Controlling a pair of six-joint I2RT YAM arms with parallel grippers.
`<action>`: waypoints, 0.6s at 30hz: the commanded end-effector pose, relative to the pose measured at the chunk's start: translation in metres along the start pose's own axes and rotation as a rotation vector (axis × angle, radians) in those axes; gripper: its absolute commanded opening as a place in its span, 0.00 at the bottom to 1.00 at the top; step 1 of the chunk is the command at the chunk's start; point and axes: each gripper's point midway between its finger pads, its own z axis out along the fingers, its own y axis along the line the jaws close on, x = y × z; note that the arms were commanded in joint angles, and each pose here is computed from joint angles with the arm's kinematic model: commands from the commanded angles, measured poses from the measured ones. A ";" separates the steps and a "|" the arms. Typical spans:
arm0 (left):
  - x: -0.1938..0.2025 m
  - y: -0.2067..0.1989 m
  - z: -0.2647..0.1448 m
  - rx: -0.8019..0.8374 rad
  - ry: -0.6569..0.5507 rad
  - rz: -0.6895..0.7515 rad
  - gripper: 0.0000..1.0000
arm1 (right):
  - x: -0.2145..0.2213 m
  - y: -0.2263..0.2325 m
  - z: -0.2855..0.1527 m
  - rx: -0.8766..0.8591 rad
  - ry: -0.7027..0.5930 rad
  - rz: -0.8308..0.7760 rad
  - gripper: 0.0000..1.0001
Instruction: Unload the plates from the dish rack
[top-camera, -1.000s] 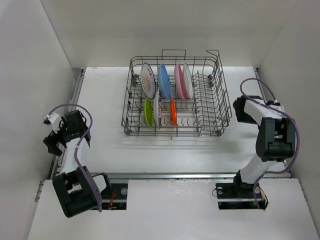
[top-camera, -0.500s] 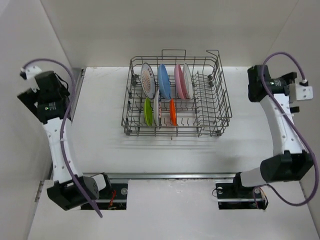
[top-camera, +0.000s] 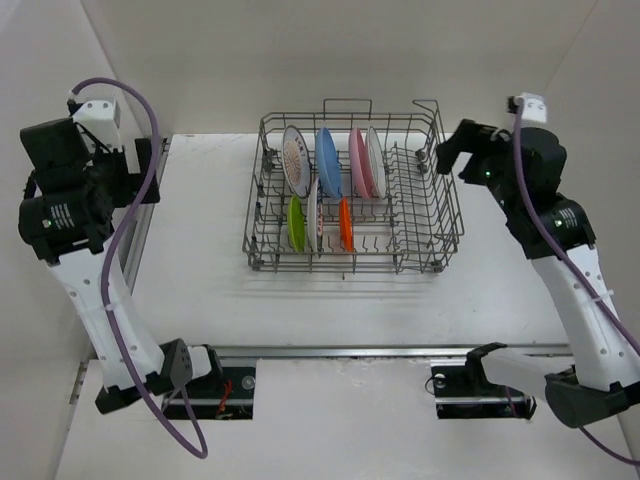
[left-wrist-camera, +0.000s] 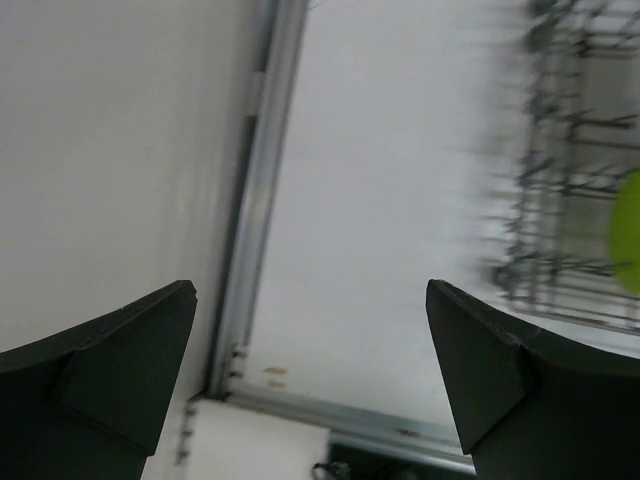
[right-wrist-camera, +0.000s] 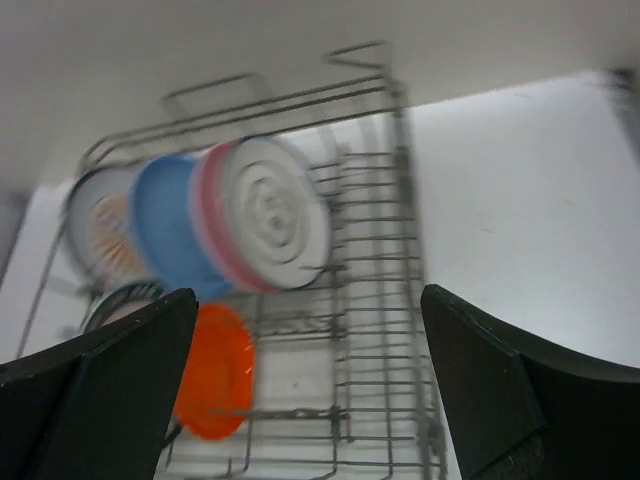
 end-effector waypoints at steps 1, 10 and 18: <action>0.028 0.055 -0.017 -0.247 0.210 0.219 0.99 | 0.016 0.109 -0.024 -0.617 0.023 -0.231 0.98; 0.037 0.067 -0.039 -0.345 0.141 0.305 0.99 | 0.142 0.129 0.023 -0.486 0.357 -0.309 0.70; 0.084 0.032 -0.004 -0.143 0.298 0.177 0.99 | 0.212 0.149 0.049 -0.530 0.512 -0.298 0.49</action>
